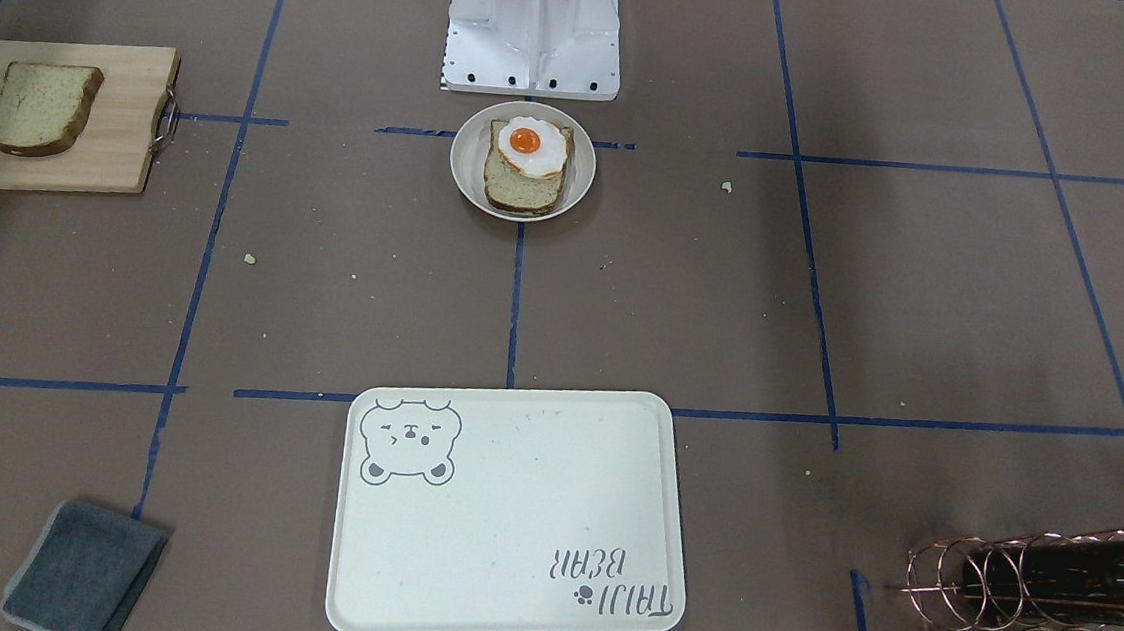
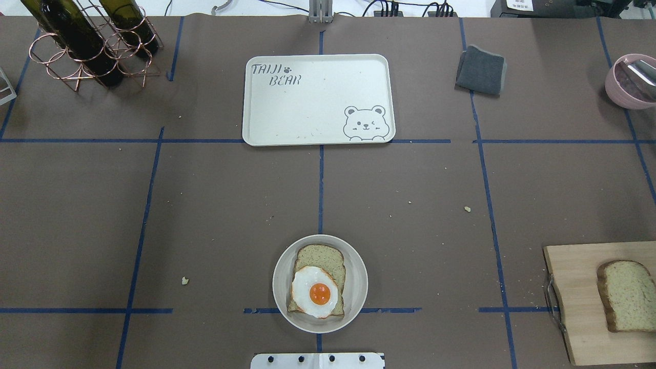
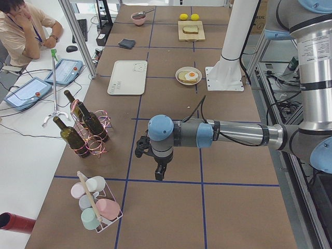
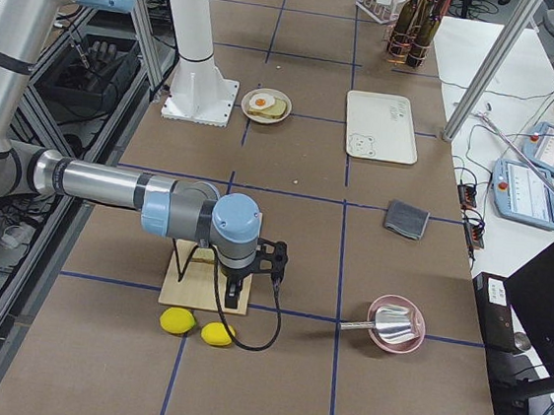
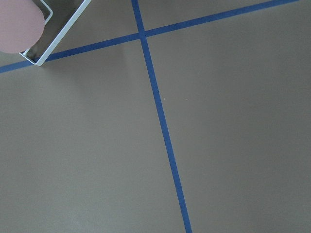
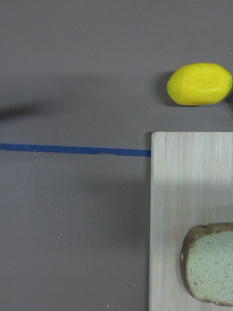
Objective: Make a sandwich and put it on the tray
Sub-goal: 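Move the right gripper down toward the bread slice on the wooden board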
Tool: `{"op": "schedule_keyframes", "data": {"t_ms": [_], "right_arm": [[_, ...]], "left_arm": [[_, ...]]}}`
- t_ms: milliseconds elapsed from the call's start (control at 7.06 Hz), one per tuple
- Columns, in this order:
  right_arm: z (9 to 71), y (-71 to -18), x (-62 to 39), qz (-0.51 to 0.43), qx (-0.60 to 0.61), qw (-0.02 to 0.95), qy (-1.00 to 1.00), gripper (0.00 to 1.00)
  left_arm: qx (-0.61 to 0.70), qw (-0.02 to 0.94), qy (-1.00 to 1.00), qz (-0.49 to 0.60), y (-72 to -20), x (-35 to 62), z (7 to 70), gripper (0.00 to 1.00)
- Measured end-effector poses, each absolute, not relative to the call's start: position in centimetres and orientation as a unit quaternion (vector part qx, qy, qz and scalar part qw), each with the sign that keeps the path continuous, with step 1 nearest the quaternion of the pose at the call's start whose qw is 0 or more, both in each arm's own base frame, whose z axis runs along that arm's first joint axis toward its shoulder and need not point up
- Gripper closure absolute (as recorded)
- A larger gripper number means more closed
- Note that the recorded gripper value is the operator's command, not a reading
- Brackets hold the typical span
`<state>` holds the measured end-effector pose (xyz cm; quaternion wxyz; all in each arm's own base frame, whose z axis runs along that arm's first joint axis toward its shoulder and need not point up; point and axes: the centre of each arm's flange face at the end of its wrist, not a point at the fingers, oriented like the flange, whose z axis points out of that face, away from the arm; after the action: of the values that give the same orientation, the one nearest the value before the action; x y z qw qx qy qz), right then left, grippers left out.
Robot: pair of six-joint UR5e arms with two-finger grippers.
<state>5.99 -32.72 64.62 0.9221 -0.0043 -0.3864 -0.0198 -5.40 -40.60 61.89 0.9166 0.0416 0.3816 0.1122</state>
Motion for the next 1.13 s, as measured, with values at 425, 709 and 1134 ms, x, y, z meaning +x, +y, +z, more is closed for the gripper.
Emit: {"op": "schedule_keyframes", "data": {"t_ms": [425, 709, 1134], "right_arm": [[64.4, -33.0, 6.1, -0.021, -0.002, 0.924, -0.381, 0.0], [63.5, -34.0, 6.0, -0.025, 0.014, 0.924, -0.381, 0.0], [61.4, -36.7, 5.9, -0.019, 0.047, 0.92, -0.39, 0.0]], "left_arm": [[0.052, 0.916, 0.381, 0.117, -40.7, -5.4, 60.8, 0.0], [0.056, 0.914, 0.383, 0.117, -40.8, -5.4, 60.4, 0.0], [0.061, 0.914, 0.384, 0.118, -40.9, -5.5, 60.0, 0.0]]}}
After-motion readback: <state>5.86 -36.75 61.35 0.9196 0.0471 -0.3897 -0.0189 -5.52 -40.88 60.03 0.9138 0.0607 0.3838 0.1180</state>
